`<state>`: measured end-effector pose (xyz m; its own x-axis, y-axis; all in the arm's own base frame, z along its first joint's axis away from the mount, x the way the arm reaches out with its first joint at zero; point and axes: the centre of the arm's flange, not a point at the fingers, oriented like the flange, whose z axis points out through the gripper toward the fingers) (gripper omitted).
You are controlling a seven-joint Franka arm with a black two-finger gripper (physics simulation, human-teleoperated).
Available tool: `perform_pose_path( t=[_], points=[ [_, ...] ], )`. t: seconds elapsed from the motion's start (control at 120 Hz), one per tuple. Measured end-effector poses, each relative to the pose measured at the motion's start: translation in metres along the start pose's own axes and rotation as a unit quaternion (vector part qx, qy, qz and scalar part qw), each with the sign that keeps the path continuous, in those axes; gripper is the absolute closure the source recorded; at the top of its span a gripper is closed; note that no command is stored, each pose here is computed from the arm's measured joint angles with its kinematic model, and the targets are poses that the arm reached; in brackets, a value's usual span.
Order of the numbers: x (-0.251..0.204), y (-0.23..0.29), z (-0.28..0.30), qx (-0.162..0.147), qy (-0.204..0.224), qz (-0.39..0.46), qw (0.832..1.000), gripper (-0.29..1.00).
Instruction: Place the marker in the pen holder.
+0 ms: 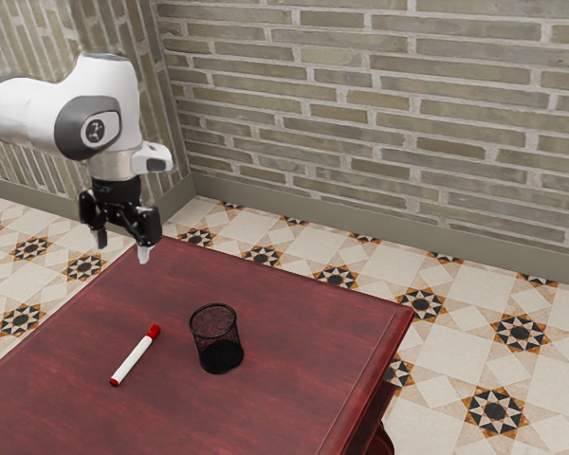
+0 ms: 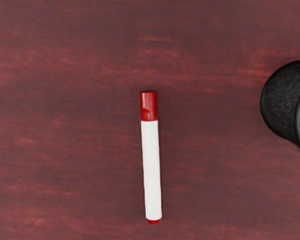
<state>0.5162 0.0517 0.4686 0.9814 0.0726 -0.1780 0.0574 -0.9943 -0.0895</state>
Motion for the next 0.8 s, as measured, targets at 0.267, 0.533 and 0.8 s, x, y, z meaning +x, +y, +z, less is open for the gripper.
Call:
perform_pose_path(
  t=[0.267, 0.533, 0.8],
  points=[
    [0.056, 0.004, 0.116, -0.015, 0.013, -0.016, 1.000, 0.00],
    [0.029, -0.008, 0.175, -0.041, 0.046, -0.054, 0.997, 0.00],
    [-0.015, 0.002, 0.192, -0.053, 0.056, -0.073, 0.994, 0.00]
  ],
)
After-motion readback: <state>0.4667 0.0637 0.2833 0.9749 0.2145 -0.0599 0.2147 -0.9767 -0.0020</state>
